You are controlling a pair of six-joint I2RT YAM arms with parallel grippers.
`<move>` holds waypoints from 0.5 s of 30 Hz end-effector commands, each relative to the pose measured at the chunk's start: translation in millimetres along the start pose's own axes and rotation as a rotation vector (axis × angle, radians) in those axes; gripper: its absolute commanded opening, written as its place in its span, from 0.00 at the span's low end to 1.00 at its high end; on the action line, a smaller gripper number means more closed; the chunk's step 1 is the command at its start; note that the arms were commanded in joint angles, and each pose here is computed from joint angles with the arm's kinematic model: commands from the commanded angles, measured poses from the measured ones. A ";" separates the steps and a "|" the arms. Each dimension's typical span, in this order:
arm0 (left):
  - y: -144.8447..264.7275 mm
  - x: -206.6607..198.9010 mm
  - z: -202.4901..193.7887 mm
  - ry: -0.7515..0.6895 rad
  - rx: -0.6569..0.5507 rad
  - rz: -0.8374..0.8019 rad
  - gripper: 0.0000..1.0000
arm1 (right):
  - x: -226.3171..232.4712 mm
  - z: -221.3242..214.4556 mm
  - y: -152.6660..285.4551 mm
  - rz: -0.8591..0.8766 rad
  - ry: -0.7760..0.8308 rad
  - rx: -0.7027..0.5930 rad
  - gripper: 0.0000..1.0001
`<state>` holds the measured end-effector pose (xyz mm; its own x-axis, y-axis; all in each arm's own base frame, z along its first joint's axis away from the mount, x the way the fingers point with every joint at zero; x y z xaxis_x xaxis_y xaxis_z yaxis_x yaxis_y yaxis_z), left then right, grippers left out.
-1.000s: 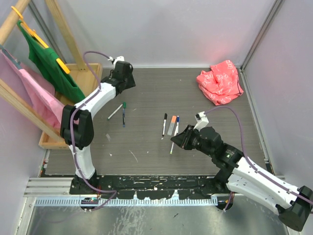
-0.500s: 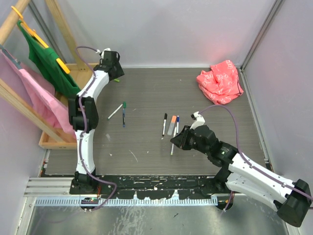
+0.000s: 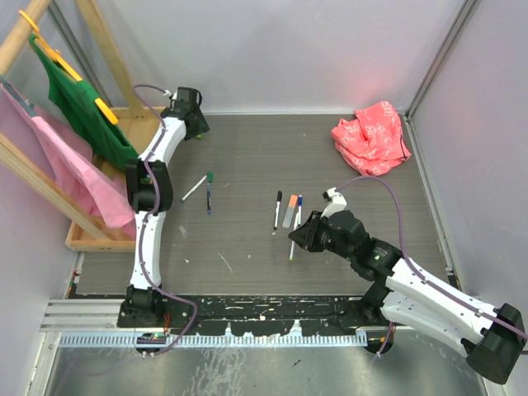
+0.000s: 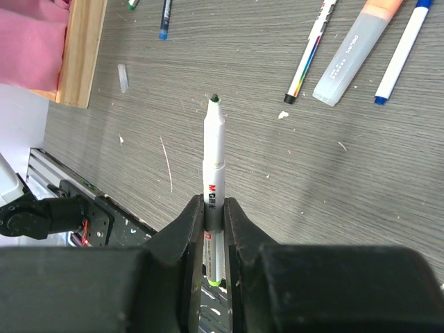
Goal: Insert the pens into the pen caps
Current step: Pick up the pen cap from the center of the board.
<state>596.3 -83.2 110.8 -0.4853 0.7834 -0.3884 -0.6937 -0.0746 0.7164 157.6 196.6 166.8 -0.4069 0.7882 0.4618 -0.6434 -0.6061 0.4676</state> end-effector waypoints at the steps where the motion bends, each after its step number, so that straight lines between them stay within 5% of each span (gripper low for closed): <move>1: 4.4 -6.0 18.0 0.038 -0.025 -0.025 0.49 | 10.5 22.6 5.7 0.038 0.008 -0.082 0.00; 15: -22.4 2.2 5.2 0.061 0.006 -0.006 0.48 | 3.5 18.6 3.7 0.020 0.029 -0.070 0.00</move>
<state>601.6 -77.8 73.9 -0.5262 0.7626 -0.3763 -0.6456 -0.0703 0.7604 160.4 193.4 167.9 -0.4089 0.7938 0.4501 -0.6542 -0.5989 0.4619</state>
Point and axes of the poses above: each gripper's point midway between its finger pads, its own y axis back along the fingers, its own x axis along the line the jaws close on, z = x × y, the point moved 4 cm from there along y, back along the fingers, and after that the axes turned 13 degrees about y, right-handed, at the moved point
